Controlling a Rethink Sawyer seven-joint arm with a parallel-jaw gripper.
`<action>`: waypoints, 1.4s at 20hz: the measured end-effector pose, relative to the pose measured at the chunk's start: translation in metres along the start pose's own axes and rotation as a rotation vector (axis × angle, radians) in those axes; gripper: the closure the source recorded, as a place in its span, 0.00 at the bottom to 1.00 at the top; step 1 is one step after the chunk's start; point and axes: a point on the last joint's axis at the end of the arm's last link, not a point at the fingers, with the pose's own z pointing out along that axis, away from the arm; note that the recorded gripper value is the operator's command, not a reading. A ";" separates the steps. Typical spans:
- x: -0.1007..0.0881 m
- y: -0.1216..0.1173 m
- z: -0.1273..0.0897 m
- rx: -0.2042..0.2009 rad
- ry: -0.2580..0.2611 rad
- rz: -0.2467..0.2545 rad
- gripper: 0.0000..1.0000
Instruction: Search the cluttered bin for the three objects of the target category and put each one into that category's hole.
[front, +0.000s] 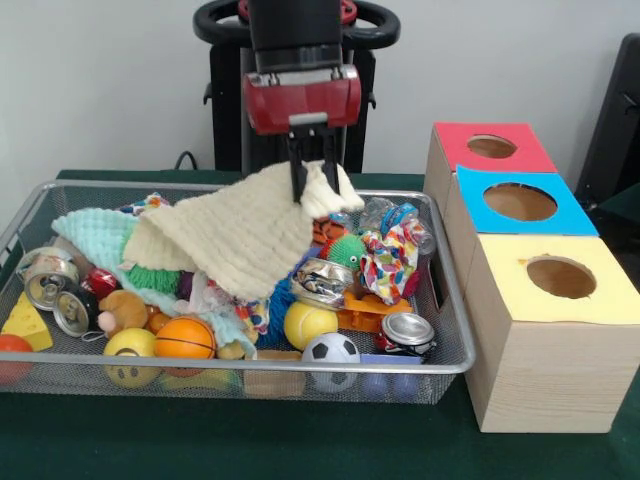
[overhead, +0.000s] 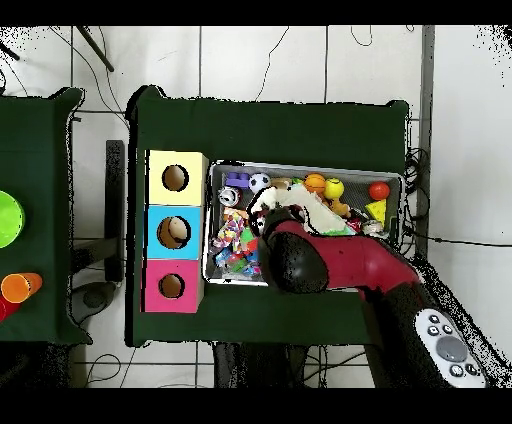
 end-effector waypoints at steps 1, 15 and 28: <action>0.002 0.003 0.006 -0.001 -0.006 0.000 1.00; 0.049 0.019 0.066 0.012 -0.052 0.026 1.00; 0.053 -0.044 0.048 0.066 -0.075 0.115 1.00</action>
